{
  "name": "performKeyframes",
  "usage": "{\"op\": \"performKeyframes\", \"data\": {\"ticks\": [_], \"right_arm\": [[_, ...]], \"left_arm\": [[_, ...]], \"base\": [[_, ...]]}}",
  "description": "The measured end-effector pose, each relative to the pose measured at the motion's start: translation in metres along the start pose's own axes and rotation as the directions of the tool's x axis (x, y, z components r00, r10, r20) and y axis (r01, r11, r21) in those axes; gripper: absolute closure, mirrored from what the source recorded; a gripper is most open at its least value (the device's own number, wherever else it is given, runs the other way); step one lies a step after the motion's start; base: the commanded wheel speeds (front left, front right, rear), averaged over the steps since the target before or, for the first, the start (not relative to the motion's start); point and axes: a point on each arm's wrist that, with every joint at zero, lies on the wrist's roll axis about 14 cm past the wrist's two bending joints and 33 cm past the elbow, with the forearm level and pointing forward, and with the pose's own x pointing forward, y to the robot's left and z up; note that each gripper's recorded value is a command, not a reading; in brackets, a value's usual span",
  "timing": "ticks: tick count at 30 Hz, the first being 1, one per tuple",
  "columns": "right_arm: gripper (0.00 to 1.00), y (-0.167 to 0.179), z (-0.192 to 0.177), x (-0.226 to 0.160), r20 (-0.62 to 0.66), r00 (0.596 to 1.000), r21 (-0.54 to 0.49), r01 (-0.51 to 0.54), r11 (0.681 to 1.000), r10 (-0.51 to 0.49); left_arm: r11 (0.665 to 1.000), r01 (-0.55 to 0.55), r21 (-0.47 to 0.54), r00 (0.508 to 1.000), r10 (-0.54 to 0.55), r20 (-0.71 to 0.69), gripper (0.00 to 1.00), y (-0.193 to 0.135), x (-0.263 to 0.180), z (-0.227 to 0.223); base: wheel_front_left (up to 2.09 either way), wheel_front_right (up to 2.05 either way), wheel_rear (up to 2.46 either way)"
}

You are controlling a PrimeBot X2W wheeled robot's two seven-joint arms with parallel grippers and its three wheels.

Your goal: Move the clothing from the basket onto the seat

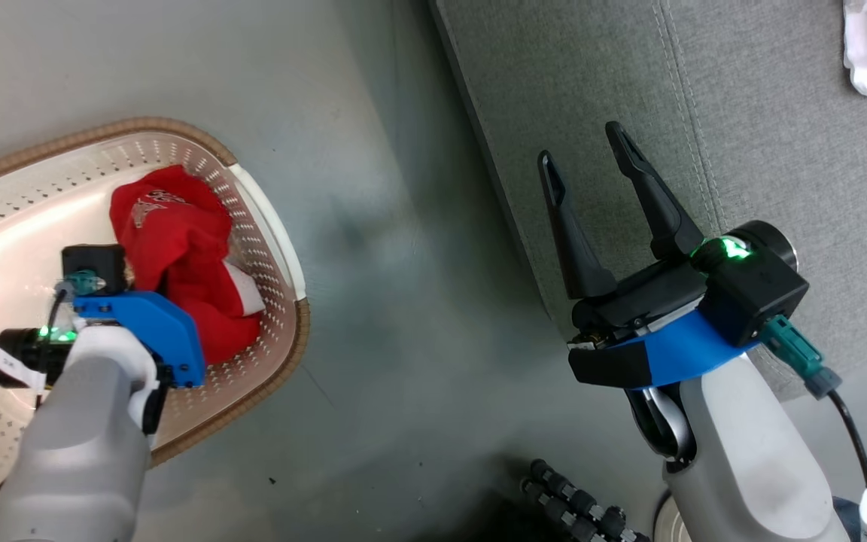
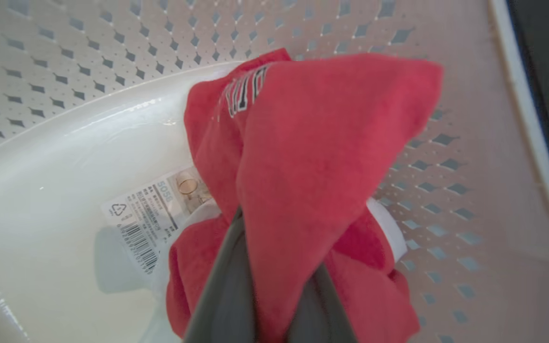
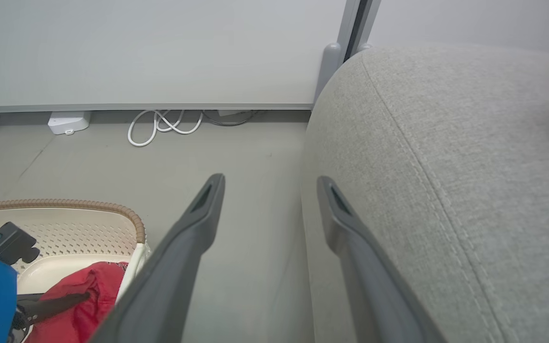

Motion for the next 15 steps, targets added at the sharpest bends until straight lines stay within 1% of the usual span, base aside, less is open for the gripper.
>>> {"op": "performKeyframes", "data": {"ticks": [5,7,11,15], "right_arm": [[0.00,0.004,0.009,-0.003,0.013,1.000,-0.016,-0.012,1.000,0.012],[0.00,0.006,0.018,-0.005,0.029,0.999,-0.019,-0.015,1.000,0.016],[0.00,0.011,0.042,-0.009,0.072,0.997,-0.030,-0.025,0.999,0.027],[0.00,0.022,0.058,-0.025,0.086,0.995,-0.031,-0.056,0.998,0.058]], "left_arm": [[0.999,0.044,0.011,0.995,-0.045,0.086,1.00,-0.023,-0.020,0.025],[0.996,0.061,0.064,0.992,-0.067,0.111,1.00,-0.032,-0.033,0.036],[0.993,0.067,0.093,0.973,-0.086,0.214,1.00,-0.046,-0.063,0.071],[0.988,0.060,0.145,0.948,-0.101,0.301,1.00,-0.058,-0.103,0.099]], "base": [[0.00,0.00,0.00],[0.00,0.00,0.00],[0.00,0.00,0.00],[0.00,0.00,0.00]]}}
